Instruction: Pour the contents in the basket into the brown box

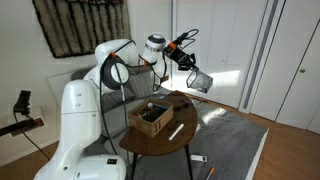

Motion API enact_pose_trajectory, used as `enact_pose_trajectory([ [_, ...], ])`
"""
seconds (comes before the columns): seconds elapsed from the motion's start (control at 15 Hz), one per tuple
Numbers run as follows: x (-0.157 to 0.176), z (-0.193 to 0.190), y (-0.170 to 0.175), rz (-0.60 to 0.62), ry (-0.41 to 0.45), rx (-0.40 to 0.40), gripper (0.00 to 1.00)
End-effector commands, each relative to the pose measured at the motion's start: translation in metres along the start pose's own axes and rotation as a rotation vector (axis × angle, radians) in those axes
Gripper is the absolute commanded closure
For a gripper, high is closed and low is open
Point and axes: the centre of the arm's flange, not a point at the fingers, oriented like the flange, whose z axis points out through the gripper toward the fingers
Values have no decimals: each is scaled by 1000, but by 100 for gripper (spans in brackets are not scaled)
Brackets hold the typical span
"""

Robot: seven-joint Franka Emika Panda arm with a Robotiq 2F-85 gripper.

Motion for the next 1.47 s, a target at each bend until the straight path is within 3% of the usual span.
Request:
enact_pose_trajectory([
  [0.0,0,0,0,0,2,1,93],
  [0.07,-4,1,0,58,36,-18,98],
  [0.2,6,-7,0,145,150,-40,98],
  [0.47,41,-19,-8,269,299,66,98],
  [0.93,47,-37,3,498,570,116,98],
  [1.4,78,-58,-2,659,856,243,98],
])
